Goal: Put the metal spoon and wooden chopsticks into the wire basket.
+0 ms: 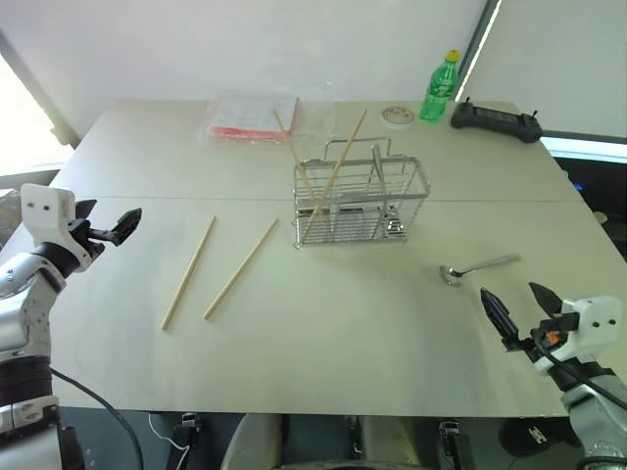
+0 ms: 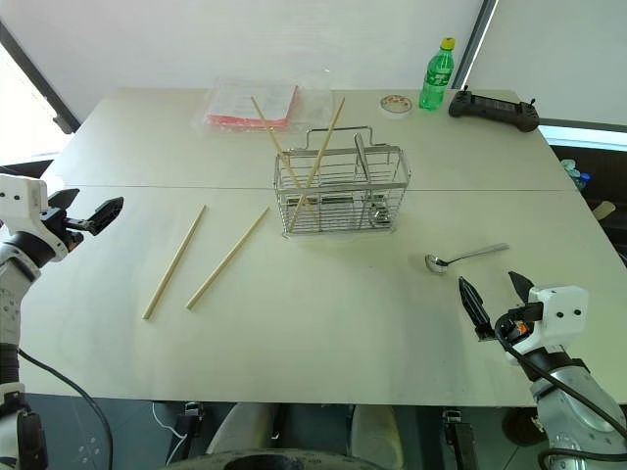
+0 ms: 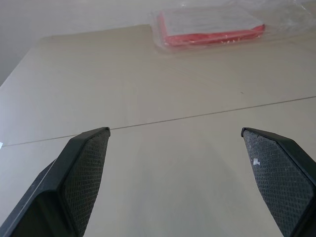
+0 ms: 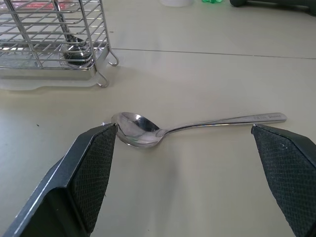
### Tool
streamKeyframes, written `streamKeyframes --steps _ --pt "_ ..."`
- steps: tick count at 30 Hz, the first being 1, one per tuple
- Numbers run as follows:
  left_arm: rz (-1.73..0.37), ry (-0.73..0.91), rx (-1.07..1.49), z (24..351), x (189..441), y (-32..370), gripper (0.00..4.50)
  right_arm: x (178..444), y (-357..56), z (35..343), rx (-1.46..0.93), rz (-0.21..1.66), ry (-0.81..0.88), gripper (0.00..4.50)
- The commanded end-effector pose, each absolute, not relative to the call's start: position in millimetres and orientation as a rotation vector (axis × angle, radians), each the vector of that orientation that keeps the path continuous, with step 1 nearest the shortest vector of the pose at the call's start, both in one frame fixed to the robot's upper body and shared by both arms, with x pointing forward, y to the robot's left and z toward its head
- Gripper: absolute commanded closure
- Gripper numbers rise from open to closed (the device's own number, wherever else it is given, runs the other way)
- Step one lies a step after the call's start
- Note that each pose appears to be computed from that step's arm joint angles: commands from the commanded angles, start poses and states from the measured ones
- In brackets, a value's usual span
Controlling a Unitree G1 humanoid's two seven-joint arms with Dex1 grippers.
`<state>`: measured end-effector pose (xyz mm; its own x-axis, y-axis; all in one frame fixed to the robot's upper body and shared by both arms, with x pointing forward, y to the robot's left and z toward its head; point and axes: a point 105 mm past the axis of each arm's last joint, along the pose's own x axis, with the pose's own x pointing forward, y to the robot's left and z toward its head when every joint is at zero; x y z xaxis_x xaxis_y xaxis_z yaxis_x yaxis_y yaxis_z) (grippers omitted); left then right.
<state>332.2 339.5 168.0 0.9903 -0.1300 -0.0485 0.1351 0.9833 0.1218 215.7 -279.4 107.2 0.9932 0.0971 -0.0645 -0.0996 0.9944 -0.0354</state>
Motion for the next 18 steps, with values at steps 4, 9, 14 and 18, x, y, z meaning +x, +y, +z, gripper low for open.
streamKeyframes --steps 4,9,14,18 --pt "-0.130 0.014 0.156 178.1 333.8 339.1 0.00 213.2 -281.9 119.8 -0.052 0.088 0.010 0.05" --pt "-0.135 0.019 0.153 178.1 335.0 338.1 0.00 212.2 -283.1 119.7 -0.055 0.086 0.013 0.05" --pt "-0.135 0.023 0.155 178.3 336.6 338.0 0.00 212.7 -285.3 120.6 -0.061 0.079 0.011 0.05" --pt "-0.139 0.027 0.167 178.3 337.4 338.1 0.00 212.4 -284.8 119.6 -0.060 0.076 0.012 0.05"
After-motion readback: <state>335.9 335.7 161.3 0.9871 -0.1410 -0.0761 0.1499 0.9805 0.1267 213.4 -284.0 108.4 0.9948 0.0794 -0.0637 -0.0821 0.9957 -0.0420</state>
